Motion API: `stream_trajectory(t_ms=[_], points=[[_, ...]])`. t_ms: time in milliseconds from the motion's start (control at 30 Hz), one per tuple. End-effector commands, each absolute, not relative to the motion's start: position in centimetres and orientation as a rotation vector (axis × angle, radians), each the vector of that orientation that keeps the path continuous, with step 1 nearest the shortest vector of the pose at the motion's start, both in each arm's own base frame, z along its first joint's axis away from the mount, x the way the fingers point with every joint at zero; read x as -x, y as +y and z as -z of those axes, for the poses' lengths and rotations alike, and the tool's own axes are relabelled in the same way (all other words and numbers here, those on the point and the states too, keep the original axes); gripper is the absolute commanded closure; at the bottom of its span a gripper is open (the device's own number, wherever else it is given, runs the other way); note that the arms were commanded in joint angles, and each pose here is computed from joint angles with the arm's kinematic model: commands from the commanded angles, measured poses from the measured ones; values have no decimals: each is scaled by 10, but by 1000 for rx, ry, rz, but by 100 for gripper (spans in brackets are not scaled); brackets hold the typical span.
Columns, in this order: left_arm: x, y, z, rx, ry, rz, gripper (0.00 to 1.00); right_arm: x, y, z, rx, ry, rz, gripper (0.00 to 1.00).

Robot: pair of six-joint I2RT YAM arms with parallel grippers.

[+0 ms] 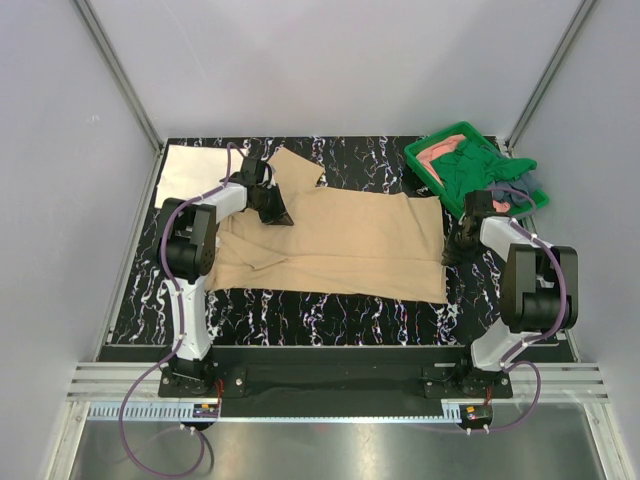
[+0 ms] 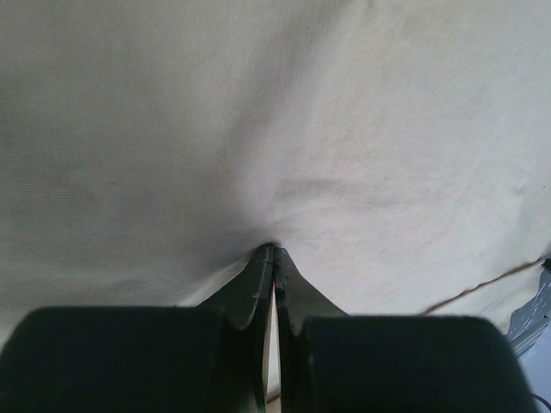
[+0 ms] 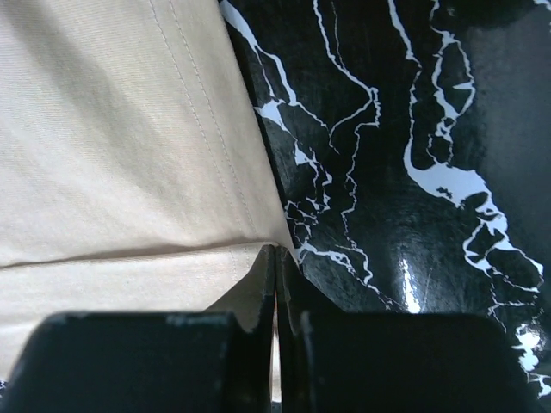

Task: Fold and stack the t-shirts
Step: Fold the tshirt

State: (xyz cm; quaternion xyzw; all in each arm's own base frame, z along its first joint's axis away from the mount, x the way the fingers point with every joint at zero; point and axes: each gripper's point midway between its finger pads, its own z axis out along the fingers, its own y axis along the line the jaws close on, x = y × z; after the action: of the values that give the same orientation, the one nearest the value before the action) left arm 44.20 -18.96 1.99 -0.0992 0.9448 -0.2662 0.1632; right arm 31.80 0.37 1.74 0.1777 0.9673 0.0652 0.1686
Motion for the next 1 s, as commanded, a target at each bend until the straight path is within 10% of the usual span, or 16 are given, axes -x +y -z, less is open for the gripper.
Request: stream_trajectory(t_ms=[0, 533, 967], points=[[-429, -173, 15, 283, 2790, 596, 94, -321, -6, -32, -543, 2686, -119, 100], [-430, -167, 14, 281, 2798, 545, 91, -321, -9, -25, -577, 2701, -97, 100], [-433, -141, -143, 192, 2545, 514, 68, -338, 38, -100, -550, 2555, -219, 54]])
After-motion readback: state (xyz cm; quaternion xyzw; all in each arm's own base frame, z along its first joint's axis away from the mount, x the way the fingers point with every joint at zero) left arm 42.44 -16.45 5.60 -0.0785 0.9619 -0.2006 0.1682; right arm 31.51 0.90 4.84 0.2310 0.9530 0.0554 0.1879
